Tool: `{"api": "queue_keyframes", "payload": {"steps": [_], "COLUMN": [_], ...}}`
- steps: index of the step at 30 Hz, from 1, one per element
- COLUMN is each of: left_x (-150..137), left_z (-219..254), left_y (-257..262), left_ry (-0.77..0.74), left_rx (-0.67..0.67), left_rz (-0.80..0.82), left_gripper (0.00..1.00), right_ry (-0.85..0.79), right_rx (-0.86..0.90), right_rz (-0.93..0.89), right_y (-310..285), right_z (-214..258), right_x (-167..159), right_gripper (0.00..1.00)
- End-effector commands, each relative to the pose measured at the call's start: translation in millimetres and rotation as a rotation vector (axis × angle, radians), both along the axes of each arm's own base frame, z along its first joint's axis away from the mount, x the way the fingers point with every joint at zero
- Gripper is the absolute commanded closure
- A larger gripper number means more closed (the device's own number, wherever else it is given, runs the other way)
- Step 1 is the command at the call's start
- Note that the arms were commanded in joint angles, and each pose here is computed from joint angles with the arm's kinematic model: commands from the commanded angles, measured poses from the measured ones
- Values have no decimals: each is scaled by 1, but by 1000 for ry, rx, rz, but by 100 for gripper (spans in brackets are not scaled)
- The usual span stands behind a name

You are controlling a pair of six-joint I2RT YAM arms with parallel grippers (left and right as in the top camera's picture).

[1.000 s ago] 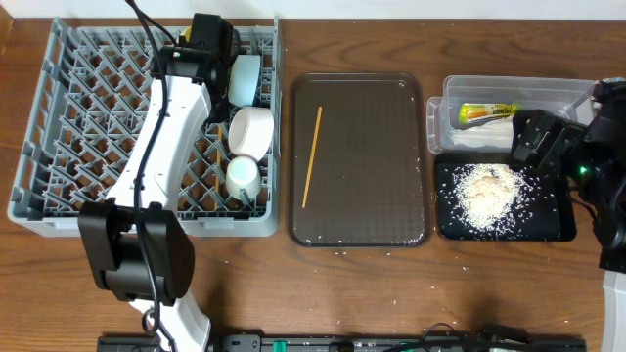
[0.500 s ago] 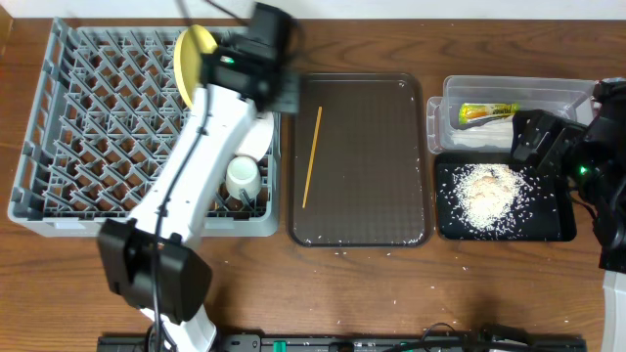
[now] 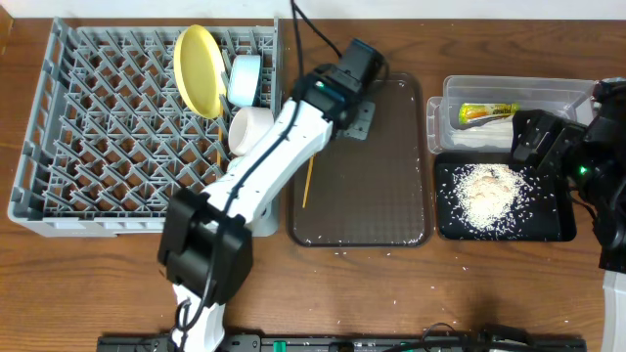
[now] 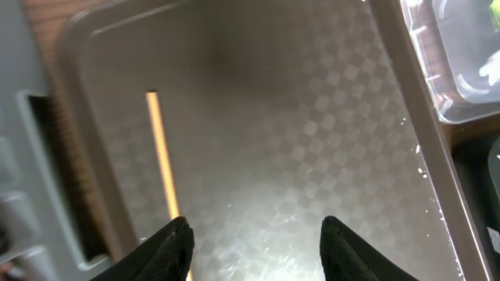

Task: Sort waste into correct bins and load items into the dishwasher
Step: 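Move the left gripper back over the remaining chopstick on the brown tray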

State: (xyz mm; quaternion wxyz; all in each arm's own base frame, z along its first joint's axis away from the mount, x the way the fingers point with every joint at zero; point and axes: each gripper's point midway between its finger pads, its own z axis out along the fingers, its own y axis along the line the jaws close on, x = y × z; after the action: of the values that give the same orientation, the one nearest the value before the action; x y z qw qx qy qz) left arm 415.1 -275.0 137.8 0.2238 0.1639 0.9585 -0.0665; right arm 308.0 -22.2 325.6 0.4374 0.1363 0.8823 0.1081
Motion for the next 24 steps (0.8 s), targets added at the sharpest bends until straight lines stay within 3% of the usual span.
{"api": "queue_keyframes", "payload": {"steps": [1, 9, 24], "left_x": [4, 8, 21], "left_z": [-11, -54, -79], "left_y": [-6, 6, 52], "left_ry": [14, 92, 150], "left_rx": [0, 54, 84], "left_rz": [7, 30, 124], "left_gripper": [46, 46, 46], "right_ry": [-9, -9, -9], "right_rx": [4, 4, 4], "right_rz": [-14, -14, -14], "right_y": [-2, -2, -2], "right_z": [4, 4, 4], "right_x": [0, 0, 0], "right_gripper": [1, 1, 1]}}
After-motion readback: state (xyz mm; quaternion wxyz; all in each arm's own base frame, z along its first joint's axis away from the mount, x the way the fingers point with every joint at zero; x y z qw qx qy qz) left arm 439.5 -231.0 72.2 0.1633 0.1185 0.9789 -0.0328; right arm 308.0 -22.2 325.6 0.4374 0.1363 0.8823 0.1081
